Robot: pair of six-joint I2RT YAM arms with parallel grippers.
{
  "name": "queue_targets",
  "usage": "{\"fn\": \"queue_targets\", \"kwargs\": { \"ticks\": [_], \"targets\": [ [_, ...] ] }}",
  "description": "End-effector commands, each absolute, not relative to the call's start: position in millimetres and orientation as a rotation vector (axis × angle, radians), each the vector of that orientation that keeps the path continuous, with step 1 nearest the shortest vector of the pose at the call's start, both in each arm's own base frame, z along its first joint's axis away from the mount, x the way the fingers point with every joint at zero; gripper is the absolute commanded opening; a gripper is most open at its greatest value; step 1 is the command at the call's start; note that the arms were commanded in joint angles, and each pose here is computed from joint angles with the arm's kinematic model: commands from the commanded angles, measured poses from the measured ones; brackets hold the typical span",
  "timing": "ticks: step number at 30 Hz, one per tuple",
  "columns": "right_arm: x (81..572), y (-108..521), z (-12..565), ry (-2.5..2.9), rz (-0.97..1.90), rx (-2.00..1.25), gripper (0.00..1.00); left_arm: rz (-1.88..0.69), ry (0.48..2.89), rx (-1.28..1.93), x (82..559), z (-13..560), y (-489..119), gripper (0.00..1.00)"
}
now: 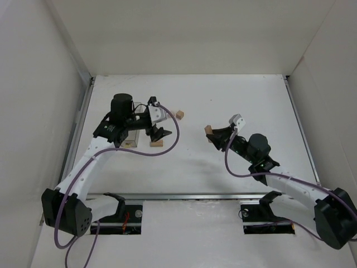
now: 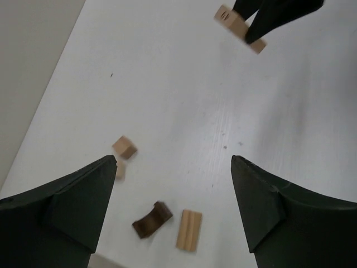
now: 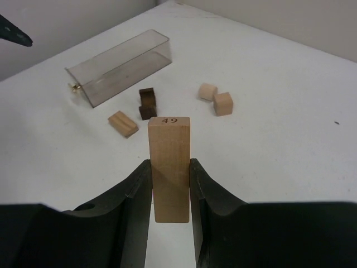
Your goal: Build the wood block tower
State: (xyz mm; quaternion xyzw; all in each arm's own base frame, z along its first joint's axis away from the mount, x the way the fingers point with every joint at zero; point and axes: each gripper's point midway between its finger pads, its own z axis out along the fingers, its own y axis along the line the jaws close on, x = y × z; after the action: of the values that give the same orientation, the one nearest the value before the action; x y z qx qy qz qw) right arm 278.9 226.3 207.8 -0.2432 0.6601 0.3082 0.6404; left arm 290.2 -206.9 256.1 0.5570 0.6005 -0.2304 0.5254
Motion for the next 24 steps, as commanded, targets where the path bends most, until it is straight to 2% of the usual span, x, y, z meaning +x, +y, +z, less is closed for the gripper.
{"fn": "queue_targets", "kwargs": {
  "ticks": [1,4,8,13,18,24],
  "targets": [
    [266.0,242.1,274.0,1.152,0.726,-0.702,0.0,-0.804,1.16,1.394,265.4,278.6,-240.8,0.82],
    [254.5,264.8,257.5,1.16,0.818,-0.876,0.0,-0.91,1.173,1.483,249.9,267.7,-260.0,0.84],
    [244.4,276.5,269.5,1.041,0.856,-0.974,0.0,-0.916,1.056,1.558,243.7,275.7,-269.9,0.83],
    [242.5,291.9,265.0,1.02,0.875,-1.082,0.0,-0.914,0.987,1.598,240.3,279.2,-279.7,0.7],
    [243.7,302.7,271.4,0.99,0.877,-1.104,0.0,-0.951,0.988,1.637,231.0,272.8,-293.2,0.69],
    [247.9,311.6,272.2,0.996,0.883,-1.103,0.0,-0.954,0.997,1.622,236.4,277.1,-299.7,0.58]
  ]
}}
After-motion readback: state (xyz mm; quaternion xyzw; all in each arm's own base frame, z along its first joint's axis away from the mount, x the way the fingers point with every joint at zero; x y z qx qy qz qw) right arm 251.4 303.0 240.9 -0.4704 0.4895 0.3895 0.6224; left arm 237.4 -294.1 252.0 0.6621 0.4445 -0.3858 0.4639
